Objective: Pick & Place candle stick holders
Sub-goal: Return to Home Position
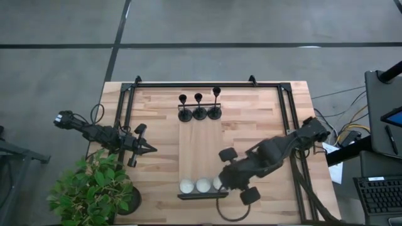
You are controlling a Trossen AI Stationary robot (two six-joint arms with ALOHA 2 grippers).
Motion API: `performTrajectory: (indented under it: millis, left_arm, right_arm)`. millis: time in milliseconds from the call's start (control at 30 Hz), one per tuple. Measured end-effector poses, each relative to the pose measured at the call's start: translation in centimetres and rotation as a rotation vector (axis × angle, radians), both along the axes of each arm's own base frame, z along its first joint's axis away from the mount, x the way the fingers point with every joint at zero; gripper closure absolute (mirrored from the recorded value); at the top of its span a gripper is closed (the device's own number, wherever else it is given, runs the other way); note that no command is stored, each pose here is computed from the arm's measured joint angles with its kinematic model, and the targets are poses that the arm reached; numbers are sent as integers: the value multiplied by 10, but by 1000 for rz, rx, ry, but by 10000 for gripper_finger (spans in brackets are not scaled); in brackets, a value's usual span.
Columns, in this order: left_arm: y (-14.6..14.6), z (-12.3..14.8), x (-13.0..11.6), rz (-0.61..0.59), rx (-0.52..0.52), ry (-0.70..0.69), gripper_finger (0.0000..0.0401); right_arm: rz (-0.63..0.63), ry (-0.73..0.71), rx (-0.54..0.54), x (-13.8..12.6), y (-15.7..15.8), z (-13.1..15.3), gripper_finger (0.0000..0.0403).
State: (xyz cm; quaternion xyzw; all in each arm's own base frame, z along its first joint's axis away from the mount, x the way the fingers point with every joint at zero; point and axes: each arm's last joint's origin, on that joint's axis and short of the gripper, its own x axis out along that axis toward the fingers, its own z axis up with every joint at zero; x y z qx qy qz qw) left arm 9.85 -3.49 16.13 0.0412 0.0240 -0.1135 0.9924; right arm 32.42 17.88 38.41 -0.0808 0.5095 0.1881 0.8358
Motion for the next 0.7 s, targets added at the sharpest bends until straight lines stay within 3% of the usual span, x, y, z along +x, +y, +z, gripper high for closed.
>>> performTrajectory:
  millis: [133, 333, 500, 700]
  left_arm:
    - [0, 0, 0, 0, 1, 1, 391]
    - [0, 0, 0, 0, 0, 1, 391]
    - [0, 0, 0, 0, 0, 0, 391]
    - [0, -1, 0, 0, 3, 7, 391]
  right_arm:
    - [-4, -62, 23, -13, -6, 10, 387]
    - [-26, -217, 0, -29, -8, 3, 394]
    - [-10, -386, 45, -46, -8, -20, 394]
    - [18, -559, 98, -74, -28, -72, 394]
